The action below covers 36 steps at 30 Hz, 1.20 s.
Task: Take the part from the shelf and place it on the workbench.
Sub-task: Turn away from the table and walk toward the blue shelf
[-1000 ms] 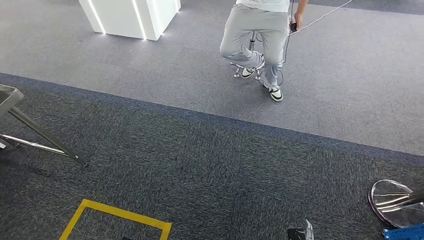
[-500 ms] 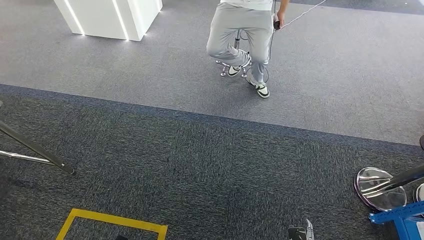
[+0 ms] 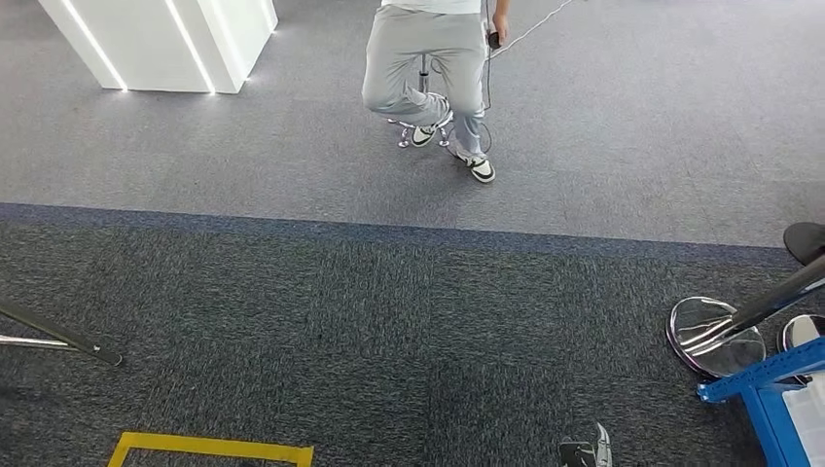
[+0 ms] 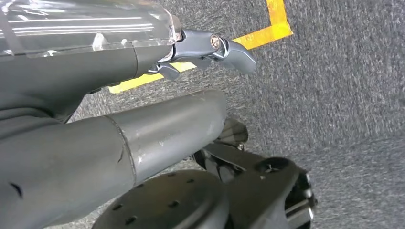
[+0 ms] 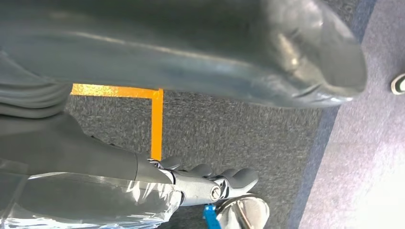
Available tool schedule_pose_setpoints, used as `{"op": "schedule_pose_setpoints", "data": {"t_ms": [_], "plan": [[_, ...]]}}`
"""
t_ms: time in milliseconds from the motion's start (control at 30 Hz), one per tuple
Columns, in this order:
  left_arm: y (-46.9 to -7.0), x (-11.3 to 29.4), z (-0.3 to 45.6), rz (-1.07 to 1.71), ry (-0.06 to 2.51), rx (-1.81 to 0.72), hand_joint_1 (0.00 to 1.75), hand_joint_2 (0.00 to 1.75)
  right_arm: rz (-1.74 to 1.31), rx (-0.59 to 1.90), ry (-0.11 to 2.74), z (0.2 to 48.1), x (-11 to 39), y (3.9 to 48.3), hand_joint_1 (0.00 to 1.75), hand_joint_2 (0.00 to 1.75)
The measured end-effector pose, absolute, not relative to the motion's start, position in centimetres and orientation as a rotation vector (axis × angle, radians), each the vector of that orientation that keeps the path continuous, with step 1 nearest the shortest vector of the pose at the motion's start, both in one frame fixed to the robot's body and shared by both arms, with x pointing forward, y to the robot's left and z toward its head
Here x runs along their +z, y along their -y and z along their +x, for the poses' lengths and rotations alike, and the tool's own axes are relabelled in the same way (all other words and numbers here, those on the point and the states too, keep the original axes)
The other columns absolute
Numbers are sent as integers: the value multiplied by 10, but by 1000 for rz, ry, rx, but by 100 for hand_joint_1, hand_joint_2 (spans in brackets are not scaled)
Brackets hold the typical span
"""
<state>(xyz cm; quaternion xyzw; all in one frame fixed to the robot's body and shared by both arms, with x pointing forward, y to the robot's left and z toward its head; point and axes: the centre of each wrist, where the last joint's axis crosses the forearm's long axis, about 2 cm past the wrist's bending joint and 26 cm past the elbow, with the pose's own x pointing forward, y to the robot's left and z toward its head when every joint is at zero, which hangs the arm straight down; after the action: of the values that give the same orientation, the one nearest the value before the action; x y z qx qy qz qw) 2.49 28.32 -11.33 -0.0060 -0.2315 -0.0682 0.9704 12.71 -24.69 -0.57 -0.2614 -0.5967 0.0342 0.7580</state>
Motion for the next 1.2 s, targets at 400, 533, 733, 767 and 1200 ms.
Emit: {"op": "schedule_pose_setpoints", "data": {"t_ms": [400, 533, 733, 767, 1200], "plan": [[-284, -113, 25, -11, 466, -143, 0, 0, -556, 58, 1301, 123, -10, 245, 0, 0], [-284, -113, 24, -9, 460, -148, 0, 0, -551, 63, 1294, 122, -11, 246, 0, 0], [-284, -113, 25, -10, 461, -152, 0, 0, -551, 60, 1291, 122, -12, 247, 0, 0], [-284, -113, 26, -10, 462, -153, 0, 0, -552, 58, 1289, 122, -12, 247, 0, 0], [-286, -113, 23, 4, 447, -175, 0, 0, -651, -158, 869, 75, -82, 316, 0, 0]]}}
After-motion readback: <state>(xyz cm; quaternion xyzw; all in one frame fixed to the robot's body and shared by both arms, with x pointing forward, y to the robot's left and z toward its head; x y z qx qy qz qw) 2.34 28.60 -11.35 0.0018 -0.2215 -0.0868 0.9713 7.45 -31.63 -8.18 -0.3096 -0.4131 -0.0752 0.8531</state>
